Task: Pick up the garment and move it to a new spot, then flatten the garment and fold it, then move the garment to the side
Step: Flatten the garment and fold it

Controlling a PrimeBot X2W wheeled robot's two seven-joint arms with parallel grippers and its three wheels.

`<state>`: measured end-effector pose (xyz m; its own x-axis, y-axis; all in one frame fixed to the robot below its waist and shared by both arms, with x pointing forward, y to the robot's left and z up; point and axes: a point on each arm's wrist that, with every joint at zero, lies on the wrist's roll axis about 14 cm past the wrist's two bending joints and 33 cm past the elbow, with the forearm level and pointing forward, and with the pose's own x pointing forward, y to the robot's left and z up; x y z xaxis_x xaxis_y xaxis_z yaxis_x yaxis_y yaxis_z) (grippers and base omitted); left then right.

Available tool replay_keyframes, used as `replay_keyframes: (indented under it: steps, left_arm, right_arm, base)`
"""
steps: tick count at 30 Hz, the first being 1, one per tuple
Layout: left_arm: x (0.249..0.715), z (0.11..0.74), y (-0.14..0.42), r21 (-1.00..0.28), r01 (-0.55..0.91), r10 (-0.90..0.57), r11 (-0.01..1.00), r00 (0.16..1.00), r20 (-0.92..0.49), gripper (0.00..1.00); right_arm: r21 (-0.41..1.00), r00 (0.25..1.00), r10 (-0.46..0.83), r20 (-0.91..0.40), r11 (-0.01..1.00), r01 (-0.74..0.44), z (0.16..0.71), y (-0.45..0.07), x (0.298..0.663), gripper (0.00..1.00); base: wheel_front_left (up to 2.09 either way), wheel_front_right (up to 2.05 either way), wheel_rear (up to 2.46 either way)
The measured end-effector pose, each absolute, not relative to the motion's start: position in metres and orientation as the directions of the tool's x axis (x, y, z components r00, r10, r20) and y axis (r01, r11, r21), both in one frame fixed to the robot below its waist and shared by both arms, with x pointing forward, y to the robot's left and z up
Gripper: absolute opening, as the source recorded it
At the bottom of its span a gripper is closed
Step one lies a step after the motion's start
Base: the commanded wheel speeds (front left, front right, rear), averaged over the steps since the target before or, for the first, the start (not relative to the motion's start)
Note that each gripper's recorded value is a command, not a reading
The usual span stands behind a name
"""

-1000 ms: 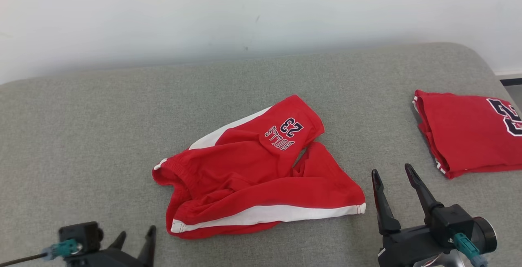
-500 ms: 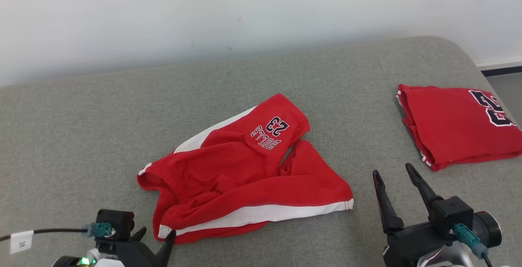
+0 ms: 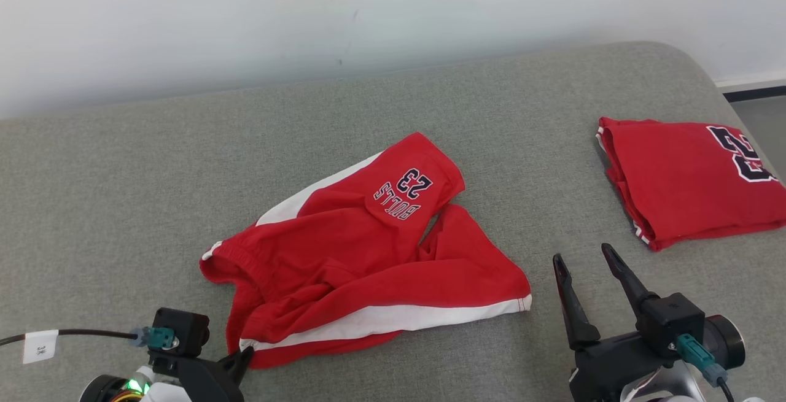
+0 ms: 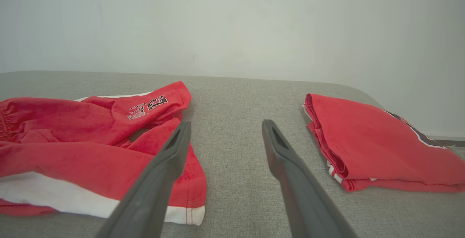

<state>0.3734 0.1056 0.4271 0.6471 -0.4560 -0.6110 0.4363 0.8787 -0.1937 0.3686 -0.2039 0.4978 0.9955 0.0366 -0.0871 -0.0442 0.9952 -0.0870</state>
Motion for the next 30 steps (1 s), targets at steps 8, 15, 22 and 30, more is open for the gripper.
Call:
replay_keyframes:
  steps: [8, 15, 22, 30]
  left_arm:
    - [0.373, 0.428, 0.106, -0.203, 0.429, -0.458, 0.88, 0.653, -0.603, 0.0]
    - [0.37, 0.42, 0.107, -0.222, 0.407, -0.452, 0.886, 0.645, -0.616, 0.0]
    - [0.371, 0.419, 0.108, -0.234, 0.394, -0.449, 0.889, 0.649, -0.614, 0.0]
    - [0.374, 0.419, 0.112, -0.234, 0.375, -0.437, 0.897, 0.667, -0.604, 0.0]
  right_arm:
    - [-0.048, 0.946, 0.03, -0.323, 0.998, -0.048, 0.451, -0.203, 0.361, 1.0]
    - [-0.024, 0.848, 0.05, -0.528, 0.997, -0.073, 0.423, -0.195, 0.361, 1.0]
    - [-0.059, 0.758, 0.041, -0.651, 0.993, -0.104, 0.404, -0.197, 0.363, 1.0]
    - [-0.072, 0.723, 0.083, -0.686, 0.981, -0.181, 0.396, -0.185, 0.361, 0.93]
  base:
    - [0.0, 0.0, 0.0]
    - [0.0, 0.0, 0.0]
    - [0.0, 0.0, 0.0]
    - [0.0, 0.0, 0.0]
